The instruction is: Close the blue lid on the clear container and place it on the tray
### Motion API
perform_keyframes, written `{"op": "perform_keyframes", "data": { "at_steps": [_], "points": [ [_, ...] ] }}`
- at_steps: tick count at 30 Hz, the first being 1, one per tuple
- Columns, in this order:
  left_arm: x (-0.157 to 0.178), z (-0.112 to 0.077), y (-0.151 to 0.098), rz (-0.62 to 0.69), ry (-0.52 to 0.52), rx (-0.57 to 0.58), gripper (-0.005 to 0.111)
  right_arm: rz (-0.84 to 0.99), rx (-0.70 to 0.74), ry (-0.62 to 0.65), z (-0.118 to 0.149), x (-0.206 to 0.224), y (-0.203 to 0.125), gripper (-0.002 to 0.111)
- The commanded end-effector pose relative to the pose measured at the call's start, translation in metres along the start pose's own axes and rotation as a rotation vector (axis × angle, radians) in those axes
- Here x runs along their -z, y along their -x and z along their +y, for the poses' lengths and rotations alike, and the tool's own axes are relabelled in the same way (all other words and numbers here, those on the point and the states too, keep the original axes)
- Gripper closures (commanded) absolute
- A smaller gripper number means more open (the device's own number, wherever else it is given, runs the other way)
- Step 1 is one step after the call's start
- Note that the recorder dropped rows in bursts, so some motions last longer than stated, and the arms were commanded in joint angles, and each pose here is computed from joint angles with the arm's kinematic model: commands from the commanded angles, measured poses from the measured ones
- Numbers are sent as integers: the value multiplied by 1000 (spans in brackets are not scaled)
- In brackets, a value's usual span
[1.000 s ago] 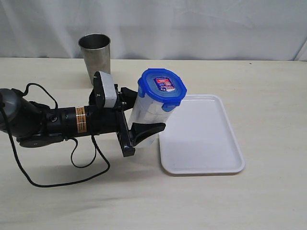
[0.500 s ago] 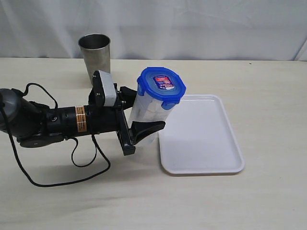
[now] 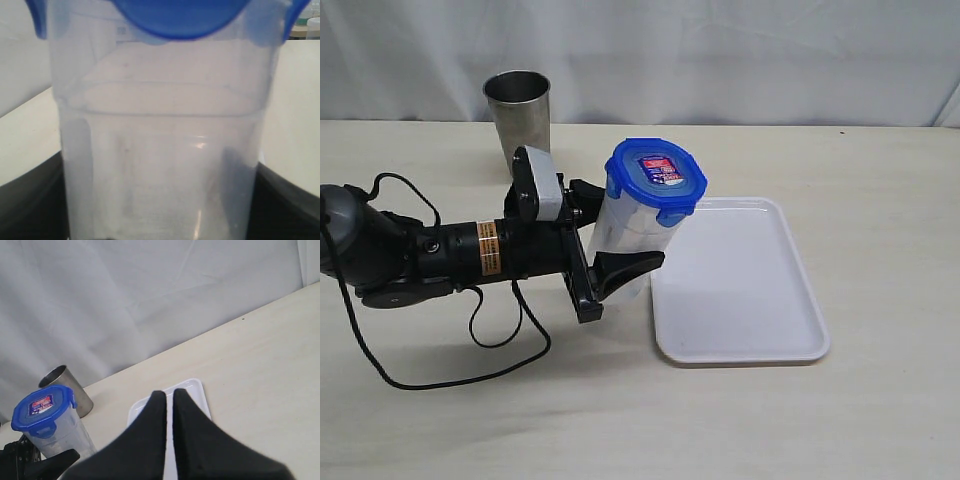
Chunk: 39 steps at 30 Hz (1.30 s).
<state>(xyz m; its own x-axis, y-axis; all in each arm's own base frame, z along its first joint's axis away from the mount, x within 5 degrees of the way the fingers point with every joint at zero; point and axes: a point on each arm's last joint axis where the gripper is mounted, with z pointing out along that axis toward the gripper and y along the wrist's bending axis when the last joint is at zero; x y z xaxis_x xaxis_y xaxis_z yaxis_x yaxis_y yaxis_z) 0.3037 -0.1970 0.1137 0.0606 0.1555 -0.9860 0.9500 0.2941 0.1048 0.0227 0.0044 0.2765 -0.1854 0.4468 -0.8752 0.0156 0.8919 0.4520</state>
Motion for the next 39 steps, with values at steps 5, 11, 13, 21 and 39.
{"op": "perform_keyframes", "data": {
  "at_steps": [5,11,13,21,39],
  "points": [
    [-1,1,6,-43,5,-6,107,-14,-6,1,0,0,0,104],
    [-1,1,7,-44,8,-5,107,-27,-27,20,0,-4,-2,104],
    [-1,2,7,-44,12,-3,107,-149,-4,63,2,-6,5,104],
    [-1,2,7,-44,12,-3,107,-527,219,166,1,-14,9,104],
    [-1,2,7,-44,10,-4,107,-204,439,-24,-36,-45,-52,104]
  ]
}}
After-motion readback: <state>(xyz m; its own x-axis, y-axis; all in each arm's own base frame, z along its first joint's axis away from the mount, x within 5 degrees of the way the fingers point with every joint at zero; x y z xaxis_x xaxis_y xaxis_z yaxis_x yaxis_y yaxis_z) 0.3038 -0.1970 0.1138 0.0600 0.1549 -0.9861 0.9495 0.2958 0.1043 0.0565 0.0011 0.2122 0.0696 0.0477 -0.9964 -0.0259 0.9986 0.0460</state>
